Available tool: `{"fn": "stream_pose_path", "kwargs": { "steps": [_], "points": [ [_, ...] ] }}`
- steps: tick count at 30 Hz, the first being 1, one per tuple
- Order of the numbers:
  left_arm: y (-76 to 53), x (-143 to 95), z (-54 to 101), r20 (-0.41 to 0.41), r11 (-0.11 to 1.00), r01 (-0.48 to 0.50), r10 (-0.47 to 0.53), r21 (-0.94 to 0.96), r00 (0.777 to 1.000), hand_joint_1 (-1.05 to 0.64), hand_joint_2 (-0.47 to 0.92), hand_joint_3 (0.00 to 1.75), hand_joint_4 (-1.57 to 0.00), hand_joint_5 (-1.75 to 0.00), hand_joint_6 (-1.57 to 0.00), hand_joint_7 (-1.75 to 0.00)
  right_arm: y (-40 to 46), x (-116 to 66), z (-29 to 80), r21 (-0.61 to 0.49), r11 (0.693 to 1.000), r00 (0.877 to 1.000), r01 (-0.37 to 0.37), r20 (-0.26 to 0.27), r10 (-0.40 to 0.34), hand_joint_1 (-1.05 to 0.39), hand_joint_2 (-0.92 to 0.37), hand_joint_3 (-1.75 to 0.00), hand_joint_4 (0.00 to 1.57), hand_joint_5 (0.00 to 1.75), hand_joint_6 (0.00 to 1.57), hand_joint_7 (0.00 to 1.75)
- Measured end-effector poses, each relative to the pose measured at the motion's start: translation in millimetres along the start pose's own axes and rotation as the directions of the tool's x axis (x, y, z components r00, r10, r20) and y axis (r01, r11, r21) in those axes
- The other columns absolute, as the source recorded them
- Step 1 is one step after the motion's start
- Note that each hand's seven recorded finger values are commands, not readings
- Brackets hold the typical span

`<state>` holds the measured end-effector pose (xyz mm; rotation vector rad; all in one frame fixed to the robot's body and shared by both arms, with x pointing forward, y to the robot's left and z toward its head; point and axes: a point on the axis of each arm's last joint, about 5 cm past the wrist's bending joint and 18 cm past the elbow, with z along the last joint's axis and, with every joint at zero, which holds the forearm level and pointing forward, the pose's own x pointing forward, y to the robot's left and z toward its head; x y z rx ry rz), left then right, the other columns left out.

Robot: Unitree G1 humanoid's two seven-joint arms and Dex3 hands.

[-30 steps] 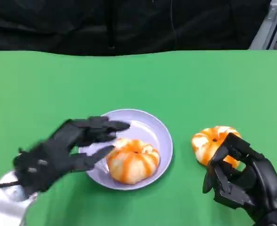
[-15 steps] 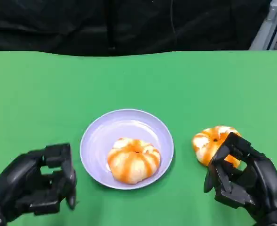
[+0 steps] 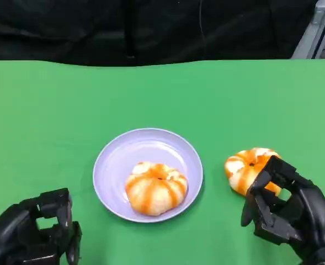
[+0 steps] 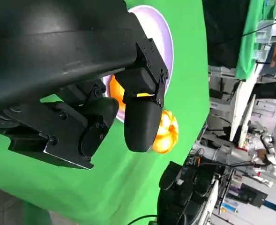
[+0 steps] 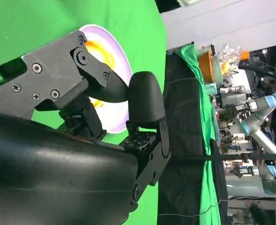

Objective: Grasp the bread from the table and place it into the plate.

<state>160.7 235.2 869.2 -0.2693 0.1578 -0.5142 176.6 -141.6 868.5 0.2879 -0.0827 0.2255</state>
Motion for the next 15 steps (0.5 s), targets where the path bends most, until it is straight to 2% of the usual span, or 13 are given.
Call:
{"fn": "stream_pose_path", "kwargs": {
  "steps": [15],
  "points": [
    [-2.3, 2.6, 2.3, -0.005, 1.0, -0.018, 0.018, 0.021, 1.0, 0.07, 0.71, 1.18, -0.88, -1.75, -0.72, -1.75, 1.2, -0.3, -0.6, 0.003, 1.0, 1.0, -0.005, -0.003, 0.005, -0.1, -0.59, -1.14, 0.83, 1.75, 0.61, 1.75]
  ]
}}
